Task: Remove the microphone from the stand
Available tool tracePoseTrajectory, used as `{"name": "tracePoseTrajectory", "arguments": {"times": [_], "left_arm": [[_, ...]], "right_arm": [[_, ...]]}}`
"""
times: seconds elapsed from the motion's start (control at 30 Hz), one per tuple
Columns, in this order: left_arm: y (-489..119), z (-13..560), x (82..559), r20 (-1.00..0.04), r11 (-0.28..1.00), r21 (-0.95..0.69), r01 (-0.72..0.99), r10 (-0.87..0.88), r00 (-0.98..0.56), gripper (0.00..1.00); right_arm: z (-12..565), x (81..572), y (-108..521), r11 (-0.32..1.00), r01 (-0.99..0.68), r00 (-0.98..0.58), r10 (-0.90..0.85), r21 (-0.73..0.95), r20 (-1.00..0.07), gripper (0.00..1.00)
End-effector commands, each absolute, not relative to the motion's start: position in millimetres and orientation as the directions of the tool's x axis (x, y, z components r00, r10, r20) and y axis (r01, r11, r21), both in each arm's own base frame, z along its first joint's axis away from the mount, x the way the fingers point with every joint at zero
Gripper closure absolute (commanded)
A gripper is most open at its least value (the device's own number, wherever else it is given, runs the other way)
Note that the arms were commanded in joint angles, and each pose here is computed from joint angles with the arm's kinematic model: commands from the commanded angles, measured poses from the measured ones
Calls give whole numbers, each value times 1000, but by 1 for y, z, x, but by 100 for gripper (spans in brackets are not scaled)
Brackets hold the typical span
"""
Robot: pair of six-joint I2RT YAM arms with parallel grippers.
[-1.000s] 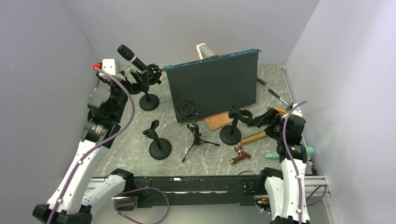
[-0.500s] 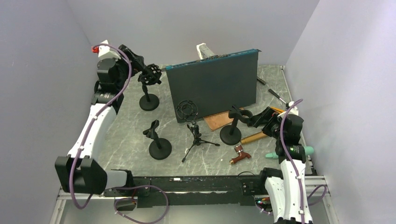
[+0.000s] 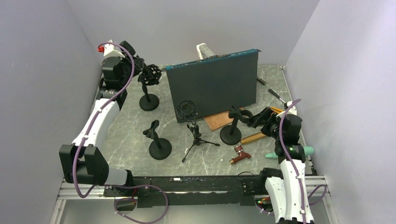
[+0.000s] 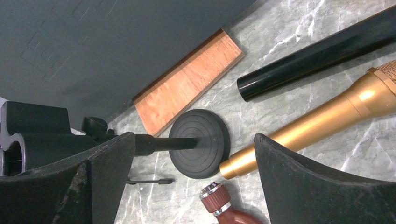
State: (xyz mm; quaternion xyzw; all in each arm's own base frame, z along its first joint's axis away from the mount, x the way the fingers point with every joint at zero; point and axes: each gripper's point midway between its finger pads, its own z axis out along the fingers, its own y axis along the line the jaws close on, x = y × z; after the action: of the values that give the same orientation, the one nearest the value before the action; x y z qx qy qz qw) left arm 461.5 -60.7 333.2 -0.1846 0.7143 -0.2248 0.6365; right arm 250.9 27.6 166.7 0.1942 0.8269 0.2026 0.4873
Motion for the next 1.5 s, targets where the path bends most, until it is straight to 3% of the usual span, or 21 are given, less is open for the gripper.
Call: {"name": "tracePoseTrajectory", "arguments": {"times": [0.0,0.3,0.53,0.67,0.93,1.23,1.47], "left_arm": [[-63,382,459,-855,848,-518,109,-516,-47,100],[-57,467,441,-885,884,-436,166,-455,99,100],[-39,485,406,-934,940,-329,93,-338,117,100],[-7,449,371,-972,971,-225,-75,-218,87,100],[50,310,299,-965,907,-71,-416,-168,-202,100],[17,164,278,-789,917,-111,-382,-316,-528,100],[25,122,268,-727,897,-41,-439,-329,-602,100]], "right_arm": [[177,256,27,853,93,-416,502,513,-758,0],[176,257,26,854,95,-411,502,511,-761,0],[176,257,26,855,94,-411,500,509,-762,0],[175,257,29,856,89,-419,496,509,-761,0],[174,255,35,854,66,-433,491,517,-756,0],[175,253,39,850,52,-436,492,524,-754,0],[175,252,40,848,45,-436,493,529,-753,0]]}}
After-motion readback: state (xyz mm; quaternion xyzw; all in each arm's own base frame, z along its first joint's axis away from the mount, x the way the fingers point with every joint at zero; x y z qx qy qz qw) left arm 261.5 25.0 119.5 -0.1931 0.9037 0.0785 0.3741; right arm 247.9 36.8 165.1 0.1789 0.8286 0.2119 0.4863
